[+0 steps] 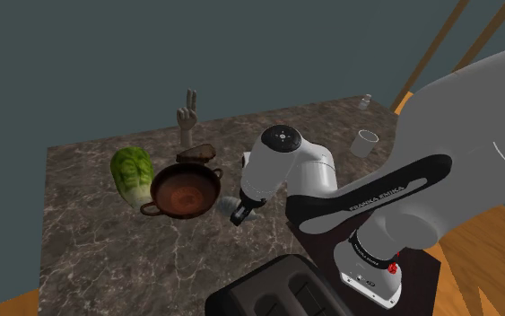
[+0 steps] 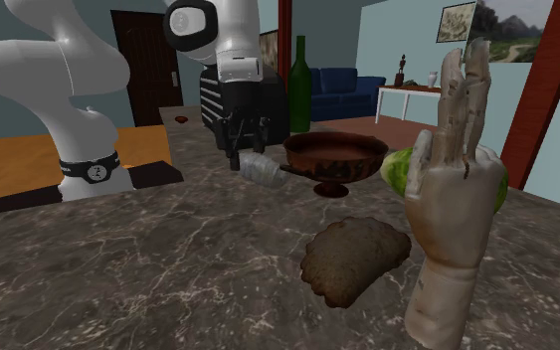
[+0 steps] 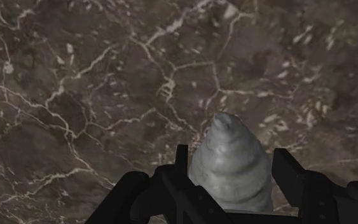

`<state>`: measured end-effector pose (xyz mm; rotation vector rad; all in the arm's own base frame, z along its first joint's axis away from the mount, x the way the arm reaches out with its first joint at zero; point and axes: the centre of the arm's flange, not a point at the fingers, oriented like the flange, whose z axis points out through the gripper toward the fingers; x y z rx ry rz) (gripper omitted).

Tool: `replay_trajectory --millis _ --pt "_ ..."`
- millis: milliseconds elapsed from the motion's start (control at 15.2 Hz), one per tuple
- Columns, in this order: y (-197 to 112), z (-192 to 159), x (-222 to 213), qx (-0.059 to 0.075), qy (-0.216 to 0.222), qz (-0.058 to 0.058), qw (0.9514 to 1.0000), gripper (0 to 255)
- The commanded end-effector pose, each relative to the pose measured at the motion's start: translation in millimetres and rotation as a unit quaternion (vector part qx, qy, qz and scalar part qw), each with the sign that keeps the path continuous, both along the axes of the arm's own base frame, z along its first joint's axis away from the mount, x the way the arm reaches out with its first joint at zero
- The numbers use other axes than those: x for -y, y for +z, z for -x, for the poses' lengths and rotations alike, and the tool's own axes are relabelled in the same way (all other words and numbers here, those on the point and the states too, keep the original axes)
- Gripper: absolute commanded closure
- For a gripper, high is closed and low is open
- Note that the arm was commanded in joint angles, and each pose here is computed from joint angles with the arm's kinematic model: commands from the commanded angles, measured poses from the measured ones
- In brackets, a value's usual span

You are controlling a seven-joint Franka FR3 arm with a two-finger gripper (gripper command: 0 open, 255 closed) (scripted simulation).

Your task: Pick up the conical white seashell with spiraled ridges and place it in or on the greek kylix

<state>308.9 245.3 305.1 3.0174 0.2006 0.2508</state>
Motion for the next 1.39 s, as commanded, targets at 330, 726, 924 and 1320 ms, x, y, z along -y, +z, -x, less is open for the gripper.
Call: replay_trajectory --millis 330,726,924,1320 --pt "0.0 0.0 0.0 0.0 0.0 0.0 1.0 255" --pt "26.5 -0.1 0.0 0.0 0.0 0.0 1.0 255" --pt "42.3 -0.1 0.0 0.0 0.0 0.0 1.0 255" --pt "74.0 -0.1 0.0 0.0 0.0 0.0 1.0 255"
